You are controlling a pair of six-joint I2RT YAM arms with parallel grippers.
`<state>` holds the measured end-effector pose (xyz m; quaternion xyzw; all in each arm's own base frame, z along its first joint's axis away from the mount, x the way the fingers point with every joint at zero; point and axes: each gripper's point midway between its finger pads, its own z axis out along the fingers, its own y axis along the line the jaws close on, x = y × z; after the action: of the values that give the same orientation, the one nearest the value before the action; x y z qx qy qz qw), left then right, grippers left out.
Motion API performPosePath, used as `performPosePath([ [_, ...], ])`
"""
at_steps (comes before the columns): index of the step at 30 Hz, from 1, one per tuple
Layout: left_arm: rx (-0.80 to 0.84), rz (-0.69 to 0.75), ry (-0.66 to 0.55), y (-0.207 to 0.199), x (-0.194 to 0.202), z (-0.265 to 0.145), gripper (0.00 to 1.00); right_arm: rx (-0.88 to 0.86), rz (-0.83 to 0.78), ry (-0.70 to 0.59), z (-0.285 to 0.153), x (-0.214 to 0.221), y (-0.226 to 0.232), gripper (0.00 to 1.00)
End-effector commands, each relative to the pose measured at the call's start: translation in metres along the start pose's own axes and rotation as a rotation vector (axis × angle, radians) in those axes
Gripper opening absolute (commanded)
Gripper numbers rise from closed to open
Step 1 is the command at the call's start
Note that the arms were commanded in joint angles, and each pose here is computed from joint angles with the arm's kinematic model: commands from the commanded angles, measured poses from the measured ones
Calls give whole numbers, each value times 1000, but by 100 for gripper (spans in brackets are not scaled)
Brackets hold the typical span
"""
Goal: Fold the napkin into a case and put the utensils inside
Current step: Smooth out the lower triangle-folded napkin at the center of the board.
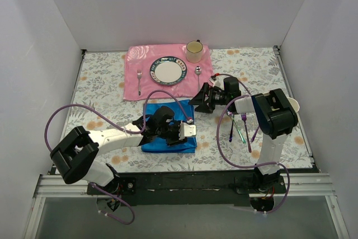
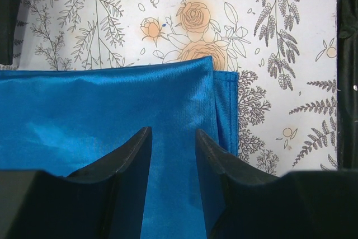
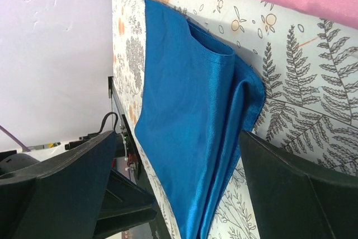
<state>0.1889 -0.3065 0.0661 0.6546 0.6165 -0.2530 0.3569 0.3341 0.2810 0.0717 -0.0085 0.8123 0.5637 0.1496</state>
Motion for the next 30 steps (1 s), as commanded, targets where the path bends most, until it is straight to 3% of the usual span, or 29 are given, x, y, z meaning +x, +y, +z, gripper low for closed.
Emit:
performPosePath([
  [1,-17,25,-23,1,-5,-4,36,-3,-47,-27,6,-10,7,99],
  [30,-16,42,-17,3,-2,1,37,96,-69,-9,20,-8,-7,99],
])
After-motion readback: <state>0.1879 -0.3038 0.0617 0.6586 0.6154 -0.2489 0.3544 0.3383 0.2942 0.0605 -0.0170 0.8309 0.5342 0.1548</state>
